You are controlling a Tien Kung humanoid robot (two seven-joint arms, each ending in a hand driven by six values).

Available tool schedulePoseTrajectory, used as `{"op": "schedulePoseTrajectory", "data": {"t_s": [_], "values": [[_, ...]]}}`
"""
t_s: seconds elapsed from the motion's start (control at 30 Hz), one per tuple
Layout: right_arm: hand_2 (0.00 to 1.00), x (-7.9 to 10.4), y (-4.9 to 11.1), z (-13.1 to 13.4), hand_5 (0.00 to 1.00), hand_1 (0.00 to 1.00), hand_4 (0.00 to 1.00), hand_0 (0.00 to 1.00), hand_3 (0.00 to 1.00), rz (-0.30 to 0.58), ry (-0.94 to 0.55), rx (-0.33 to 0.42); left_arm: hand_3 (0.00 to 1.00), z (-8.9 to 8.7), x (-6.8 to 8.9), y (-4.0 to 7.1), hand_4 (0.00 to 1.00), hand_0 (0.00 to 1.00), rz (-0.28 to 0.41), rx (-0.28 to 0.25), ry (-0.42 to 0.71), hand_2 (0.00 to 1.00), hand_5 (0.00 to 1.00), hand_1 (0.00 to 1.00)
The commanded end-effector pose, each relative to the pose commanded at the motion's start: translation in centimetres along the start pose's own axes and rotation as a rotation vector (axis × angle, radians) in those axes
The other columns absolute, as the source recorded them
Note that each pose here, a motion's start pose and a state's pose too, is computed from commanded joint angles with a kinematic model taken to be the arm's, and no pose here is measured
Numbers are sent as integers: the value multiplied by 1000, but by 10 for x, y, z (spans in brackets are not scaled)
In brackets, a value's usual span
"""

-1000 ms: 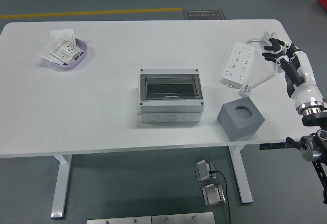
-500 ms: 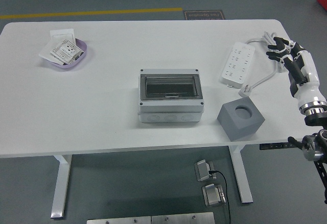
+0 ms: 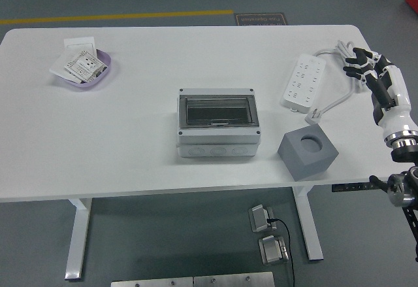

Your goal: Pick up the cylinder from the cube,place it in the box,flap close box

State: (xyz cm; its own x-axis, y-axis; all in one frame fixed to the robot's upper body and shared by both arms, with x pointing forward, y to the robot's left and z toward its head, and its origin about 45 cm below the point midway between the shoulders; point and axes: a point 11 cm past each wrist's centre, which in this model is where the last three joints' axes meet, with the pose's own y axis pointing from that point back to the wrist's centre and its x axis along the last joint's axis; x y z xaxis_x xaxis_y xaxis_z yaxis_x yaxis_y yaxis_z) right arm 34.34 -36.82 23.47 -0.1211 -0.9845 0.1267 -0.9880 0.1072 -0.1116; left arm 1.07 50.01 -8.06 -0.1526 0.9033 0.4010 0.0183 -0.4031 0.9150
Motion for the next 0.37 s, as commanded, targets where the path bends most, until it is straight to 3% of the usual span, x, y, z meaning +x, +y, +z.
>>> {"op": "schedulePoseTrajectory", "data": {"t_s": [0.37], "values": [[632,-3,-1,0,652,586,939,689,697,-15,0,-1,618,-6,0,-1,646,628,2,13,1,603,185,647]]}}
